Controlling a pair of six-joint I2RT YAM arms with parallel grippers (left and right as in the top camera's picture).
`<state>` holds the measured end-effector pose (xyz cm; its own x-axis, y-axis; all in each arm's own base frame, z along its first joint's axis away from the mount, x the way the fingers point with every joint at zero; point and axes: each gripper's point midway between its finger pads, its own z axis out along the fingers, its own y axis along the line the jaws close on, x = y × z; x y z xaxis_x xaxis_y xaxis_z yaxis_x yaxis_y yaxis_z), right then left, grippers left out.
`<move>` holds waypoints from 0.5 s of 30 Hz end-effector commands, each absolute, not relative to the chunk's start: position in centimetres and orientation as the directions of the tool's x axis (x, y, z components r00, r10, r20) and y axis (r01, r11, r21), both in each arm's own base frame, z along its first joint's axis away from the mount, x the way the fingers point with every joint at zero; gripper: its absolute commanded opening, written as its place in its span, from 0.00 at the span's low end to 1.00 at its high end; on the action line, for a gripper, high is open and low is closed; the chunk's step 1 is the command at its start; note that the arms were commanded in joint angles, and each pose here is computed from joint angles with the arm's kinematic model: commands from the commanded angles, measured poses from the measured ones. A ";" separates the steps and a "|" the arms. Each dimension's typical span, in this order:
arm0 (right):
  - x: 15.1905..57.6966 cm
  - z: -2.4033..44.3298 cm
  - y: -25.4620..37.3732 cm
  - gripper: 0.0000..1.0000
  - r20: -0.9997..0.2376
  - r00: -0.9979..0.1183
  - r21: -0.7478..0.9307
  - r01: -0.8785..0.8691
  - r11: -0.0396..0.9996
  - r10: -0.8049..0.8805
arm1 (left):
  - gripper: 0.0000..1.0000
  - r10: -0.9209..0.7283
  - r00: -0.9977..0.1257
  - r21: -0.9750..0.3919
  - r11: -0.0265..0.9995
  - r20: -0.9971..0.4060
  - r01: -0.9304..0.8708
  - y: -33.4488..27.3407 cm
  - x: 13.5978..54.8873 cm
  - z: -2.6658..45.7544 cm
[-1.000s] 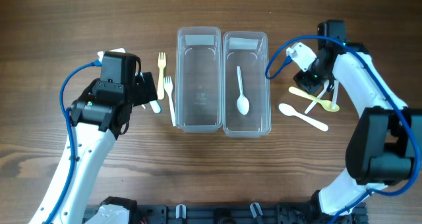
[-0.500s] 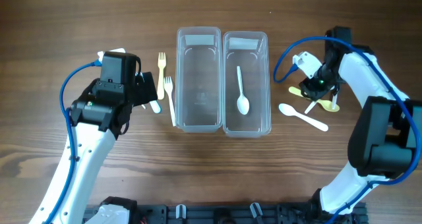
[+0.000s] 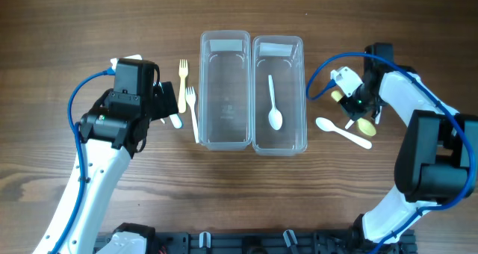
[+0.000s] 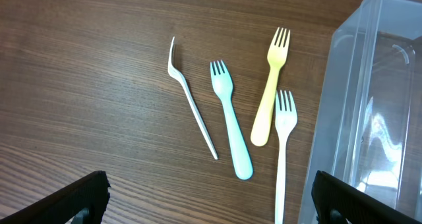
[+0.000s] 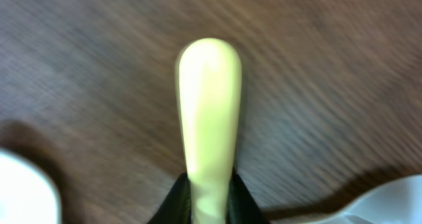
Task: Pack container
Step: 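Lower the right gripper onto the yellow spoon and grasp it, then carry the yellow spoon into the right container and release it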
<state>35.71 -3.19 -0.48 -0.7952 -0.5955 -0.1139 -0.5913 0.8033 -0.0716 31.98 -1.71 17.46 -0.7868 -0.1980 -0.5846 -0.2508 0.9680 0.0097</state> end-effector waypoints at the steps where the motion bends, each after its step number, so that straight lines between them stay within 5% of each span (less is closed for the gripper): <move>1: 35.0 -1.6 -5.6 0.04 -0.023 -0.870 -0.165 -0.483 0.860 -0.493 | 1.00 -0.205 -0.780 -0.004 0.968 -0.591 -0.251 -1.7 32.3 17.9; 5: 36.5 0.7 -7.1 0.04 -0.032 -0.887 -0.264 -0.438 0.860 -0.461 | 1.00 -0.205 -0.781 -0.004 0.968 -0.591 -0.251 -1.7 32.3 17.9; 11: 41.3 9.7 -5.1 0.04 -0.315 -0.857 -0.313 -0.311 0.897 -0.407 | 1.00 -0.205 -0.780 -0.004 0.968 -0.591 -0.251 -1.7 32.3 17.9; 15: 43.0 16.7 -0.4 0.04 -0.550 -0.789 -0.189 -0.203 0.961 -0.274 | 1.00 -0.205 -0.780 -0.004 0.968 -0.591 -0.251 -1.7 32.3 17.9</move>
<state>40.47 -4.80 7.51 -0.8686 -0.4183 -0.2657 -0.3447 0.8952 -0.2824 31.98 -1.71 17.46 -0.7868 -0.1980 -0.5846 -0.2508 0.9680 0.0097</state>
